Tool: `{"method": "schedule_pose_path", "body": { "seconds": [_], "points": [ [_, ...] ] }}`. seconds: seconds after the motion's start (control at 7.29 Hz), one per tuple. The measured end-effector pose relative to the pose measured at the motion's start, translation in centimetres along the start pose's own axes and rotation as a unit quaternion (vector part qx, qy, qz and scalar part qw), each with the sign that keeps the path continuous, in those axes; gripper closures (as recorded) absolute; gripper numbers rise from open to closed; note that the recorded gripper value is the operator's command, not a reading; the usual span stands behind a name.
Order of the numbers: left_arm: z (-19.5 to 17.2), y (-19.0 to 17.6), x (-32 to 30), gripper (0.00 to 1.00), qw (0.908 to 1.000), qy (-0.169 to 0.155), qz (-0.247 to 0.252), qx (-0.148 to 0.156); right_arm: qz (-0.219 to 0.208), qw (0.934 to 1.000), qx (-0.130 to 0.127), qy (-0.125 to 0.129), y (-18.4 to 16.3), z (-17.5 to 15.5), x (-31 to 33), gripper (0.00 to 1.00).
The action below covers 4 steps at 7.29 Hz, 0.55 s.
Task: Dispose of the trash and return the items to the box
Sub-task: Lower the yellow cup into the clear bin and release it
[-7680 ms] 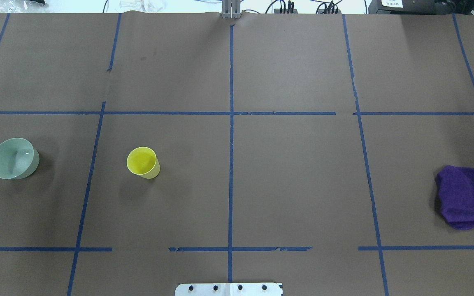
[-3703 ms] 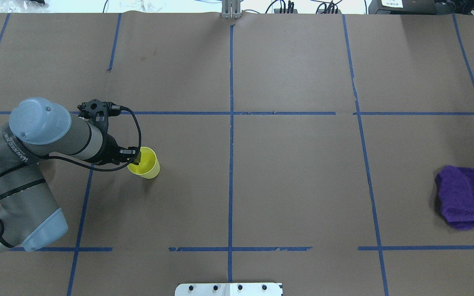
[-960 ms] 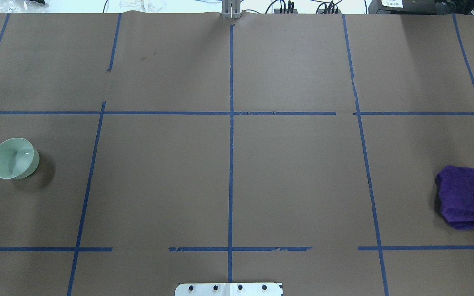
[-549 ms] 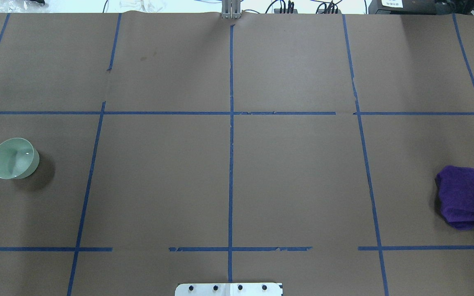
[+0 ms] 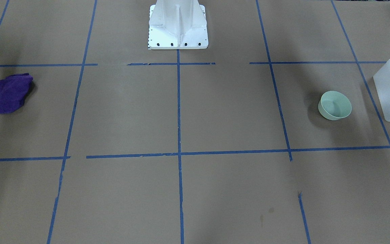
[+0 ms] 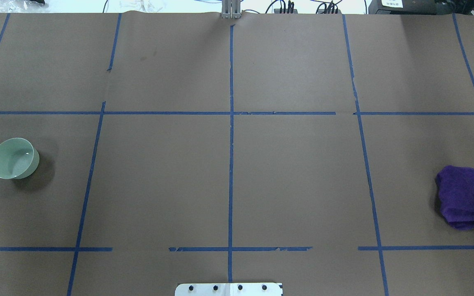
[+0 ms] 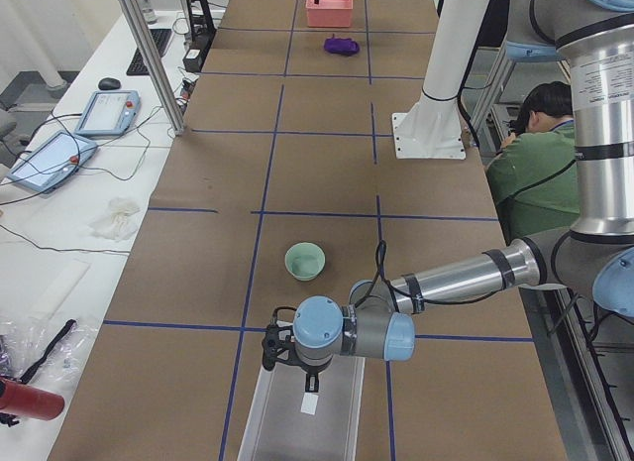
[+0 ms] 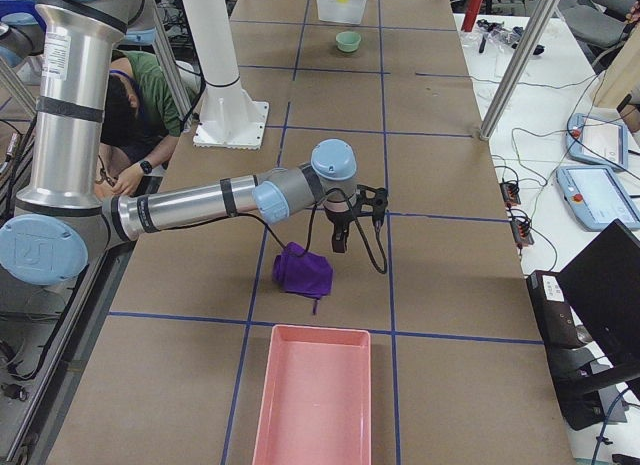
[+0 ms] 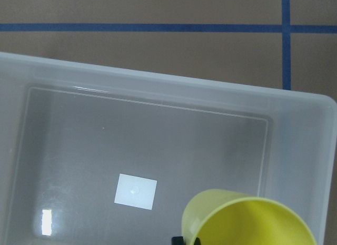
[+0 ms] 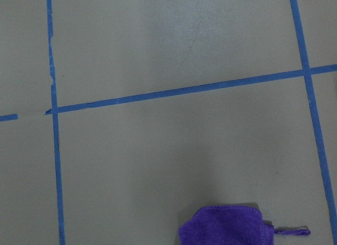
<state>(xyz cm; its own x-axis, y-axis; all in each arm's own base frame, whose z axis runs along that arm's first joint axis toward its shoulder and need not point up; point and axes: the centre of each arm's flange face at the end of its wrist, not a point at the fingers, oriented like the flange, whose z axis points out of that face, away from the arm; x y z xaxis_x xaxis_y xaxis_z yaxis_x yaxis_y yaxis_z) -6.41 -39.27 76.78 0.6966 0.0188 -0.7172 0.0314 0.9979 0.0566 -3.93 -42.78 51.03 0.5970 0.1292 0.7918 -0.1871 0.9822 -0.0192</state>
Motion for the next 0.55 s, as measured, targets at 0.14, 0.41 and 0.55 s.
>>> {"method": "schedule_pose_path", "body": {
  "seconds": [0.14, 0.41, 0.55],
  "points": [
    [0.9, 0.1, 0.4, 1.0, 0.9999, 0.006, 0.007, -0.003, 0.0, 1.0, -0.001, 0.0, 0.0, 0.1, 0.0, 0.0],
    [2.5, 0.1, 1.6, 0.91, 0.9997, 0.017, 0.019, -0.006, -0.001, 1.0, -0.001, 0.0, 0.1, 0.1, -0.1, 0.0],
    [3.1, 0.2, 1.7, 0.79, 0.9995, 0.019, 0.024, -0.006, -0.001, 1.0, -0.002, 0.0, 0.1, 0.2, -0.1, 0.0]
  ]
}}
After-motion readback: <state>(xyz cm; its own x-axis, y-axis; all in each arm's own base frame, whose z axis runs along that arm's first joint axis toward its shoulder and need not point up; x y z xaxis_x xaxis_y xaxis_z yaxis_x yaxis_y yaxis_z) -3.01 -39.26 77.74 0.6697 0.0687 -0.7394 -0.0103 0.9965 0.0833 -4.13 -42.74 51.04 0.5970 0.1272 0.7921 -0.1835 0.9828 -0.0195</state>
